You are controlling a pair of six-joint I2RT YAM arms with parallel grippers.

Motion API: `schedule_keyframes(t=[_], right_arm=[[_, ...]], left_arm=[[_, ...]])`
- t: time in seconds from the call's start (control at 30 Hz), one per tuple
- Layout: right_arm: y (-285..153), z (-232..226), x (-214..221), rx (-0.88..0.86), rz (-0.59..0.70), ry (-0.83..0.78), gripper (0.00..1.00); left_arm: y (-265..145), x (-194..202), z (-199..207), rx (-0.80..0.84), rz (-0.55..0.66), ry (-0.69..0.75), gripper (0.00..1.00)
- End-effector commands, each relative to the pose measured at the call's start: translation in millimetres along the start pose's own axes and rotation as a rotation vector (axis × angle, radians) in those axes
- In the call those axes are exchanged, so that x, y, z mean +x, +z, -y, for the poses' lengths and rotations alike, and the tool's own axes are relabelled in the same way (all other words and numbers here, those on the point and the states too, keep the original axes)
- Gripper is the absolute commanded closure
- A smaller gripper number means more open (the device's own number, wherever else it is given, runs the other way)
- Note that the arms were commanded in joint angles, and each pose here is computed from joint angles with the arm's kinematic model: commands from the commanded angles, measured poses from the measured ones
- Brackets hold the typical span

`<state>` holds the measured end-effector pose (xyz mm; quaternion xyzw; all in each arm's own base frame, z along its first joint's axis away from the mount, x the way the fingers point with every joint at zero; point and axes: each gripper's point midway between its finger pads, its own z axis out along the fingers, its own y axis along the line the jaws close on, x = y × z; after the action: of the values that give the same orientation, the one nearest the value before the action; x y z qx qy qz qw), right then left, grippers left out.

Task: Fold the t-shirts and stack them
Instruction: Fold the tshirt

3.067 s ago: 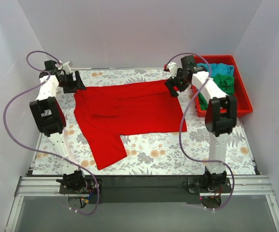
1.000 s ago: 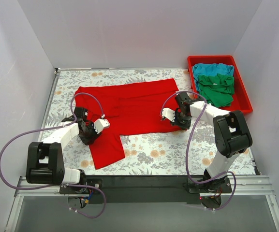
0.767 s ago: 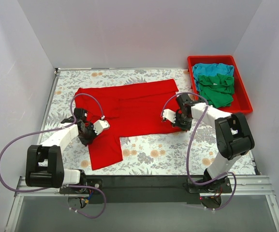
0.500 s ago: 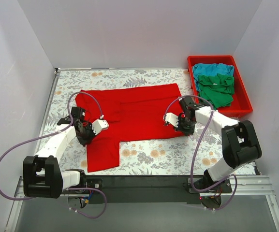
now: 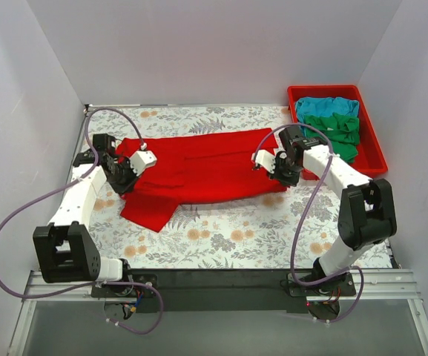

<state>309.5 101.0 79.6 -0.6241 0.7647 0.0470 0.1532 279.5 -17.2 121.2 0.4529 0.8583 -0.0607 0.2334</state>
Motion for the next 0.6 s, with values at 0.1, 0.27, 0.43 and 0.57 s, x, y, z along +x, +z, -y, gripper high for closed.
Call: schedule_keyframes(t=[0.1,0.27,0.43,0.57], right_arm=[[-4,33,-9,0.003,0.002,-0.041,0.99],[-1,67,-22,0.039,0.006,-0.056,0.99],[5,96,-24,0.068,-0.013,-0.065,0.99],[14,121,-24,0.09,-0.027,-0.065,0.99]], left_arm=[[-5,-28,-46,-0.05,0.055,-0.01,1.0],[5,-38,-70,-0.049,0.056,-0.022,1.0],[22,-42,-93,-0.052,0.05,-0.044,1.0],[34,-46,-112,-0.066,0.047,-0.06,1.0]])
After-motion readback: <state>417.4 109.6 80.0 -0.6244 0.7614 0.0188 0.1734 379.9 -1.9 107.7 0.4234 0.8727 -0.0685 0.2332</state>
